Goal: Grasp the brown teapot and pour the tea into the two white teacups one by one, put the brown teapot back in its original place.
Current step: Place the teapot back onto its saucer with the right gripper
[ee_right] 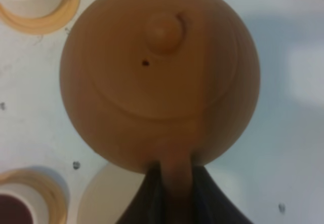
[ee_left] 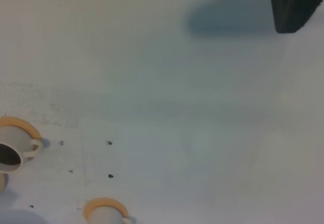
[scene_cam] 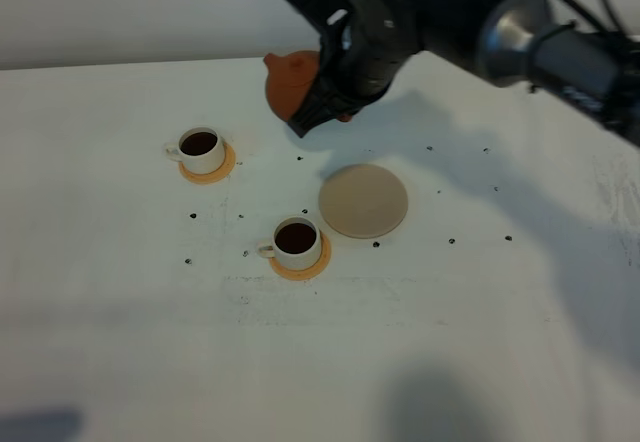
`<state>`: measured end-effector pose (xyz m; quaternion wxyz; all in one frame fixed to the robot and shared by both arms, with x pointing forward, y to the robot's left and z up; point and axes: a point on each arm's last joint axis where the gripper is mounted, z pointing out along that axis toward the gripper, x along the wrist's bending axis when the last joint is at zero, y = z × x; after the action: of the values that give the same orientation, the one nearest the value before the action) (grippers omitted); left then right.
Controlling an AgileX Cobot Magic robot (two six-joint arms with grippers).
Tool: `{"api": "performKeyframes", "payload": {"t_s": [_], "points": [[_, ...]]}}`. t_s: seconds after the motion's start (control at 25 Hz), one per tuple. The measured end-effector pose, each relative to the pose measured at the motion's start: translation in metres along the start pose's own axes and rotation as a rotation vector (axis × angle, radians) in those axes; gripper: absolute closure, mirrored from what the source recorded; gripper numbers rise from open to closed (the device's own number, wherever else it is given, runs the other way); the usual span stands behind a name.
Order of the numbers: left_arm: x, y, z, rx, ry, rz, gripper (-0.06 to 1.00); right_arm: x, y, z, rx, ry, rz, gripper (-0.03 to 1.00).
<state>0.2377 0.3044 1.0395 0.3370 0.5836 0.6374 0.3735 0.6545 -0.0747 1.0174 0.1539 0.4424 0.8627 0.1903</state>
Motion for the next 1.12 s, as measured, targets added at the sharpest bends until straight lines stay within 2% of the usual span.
{"api": "performKeyframes", "payload": {"t_s": [0.32, 0.72, 1.12], "points": [[0.0, 0.0, 0.0, 0.0, 0.0, 0.0, 0.59, -0.016, -0.057, -0.012, -0.042, -0.017, 0.135, 0.88], [0.0, 0.0, 0.0, 0.0, 0.0, 0.0, 0.59, -0.018, -0.12, 0.019, -0.037, -0.005, 0.296, 0.88], [0.0, 0.0, 0.0, 0.0, 0.0, 0.0, 0.59, -0.012, -0.126, 0.023, -0.07, 0.004, 0.344, 0.88]]}}
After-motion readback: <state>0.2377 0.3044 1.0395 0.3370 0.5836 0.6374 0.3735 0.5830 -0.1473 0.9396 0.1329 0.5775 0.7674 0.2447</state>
